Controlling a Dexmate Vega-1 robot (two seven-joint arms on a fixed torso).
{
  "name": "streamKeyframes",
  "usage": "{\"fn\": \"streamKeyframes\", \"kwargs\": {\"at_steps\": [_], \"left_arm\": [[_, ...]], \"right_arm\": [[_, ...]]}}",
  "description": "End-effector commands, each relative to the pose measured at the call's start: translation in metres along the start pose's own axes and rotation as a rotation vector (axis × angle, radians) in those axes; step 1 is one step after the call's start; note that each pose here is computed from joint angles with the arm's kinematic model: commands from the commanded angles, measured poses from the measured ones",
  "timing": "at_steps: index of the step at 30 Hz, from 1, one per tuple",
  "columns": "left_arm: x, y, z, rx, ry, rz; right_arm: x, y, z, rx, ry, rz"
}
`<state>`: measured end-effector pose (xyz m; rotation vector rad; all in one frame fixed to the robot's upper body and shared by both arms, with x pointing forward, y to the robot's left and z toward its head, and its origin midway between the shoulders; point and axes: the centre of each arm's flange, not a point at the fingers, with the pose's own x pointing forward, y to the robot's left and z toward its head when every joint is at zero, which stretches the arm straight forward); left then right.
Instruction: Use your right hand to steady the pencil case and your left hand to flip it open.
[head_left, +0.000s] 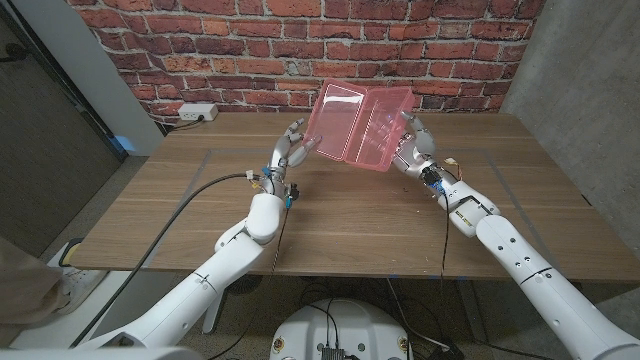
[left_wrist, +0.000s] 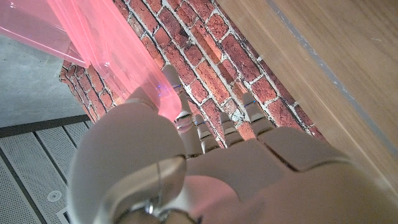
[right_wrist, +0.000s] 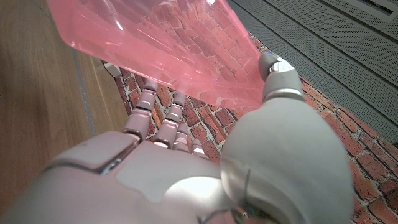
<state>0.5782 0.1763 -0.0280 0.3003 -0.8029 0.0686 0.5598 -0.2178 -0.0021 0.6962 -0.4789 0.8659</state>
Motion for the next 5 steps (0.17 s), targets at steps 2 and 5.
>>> {"fn": "streamKeyframes", "kwargs": {"at_steps": [2,5], "left_arm": [[0.006,-0.0043,-0.009,-0.017,0.034,0.015],[0.0103,-0.0062,-0.0101,-0.02,0.032,0.017]], "right_arm": [[0.0096,-0.0042,0.011,0.006,0.014,0.028],[0.0106,-0.0071,0.0121,0.001,0.016,0.021]]}}
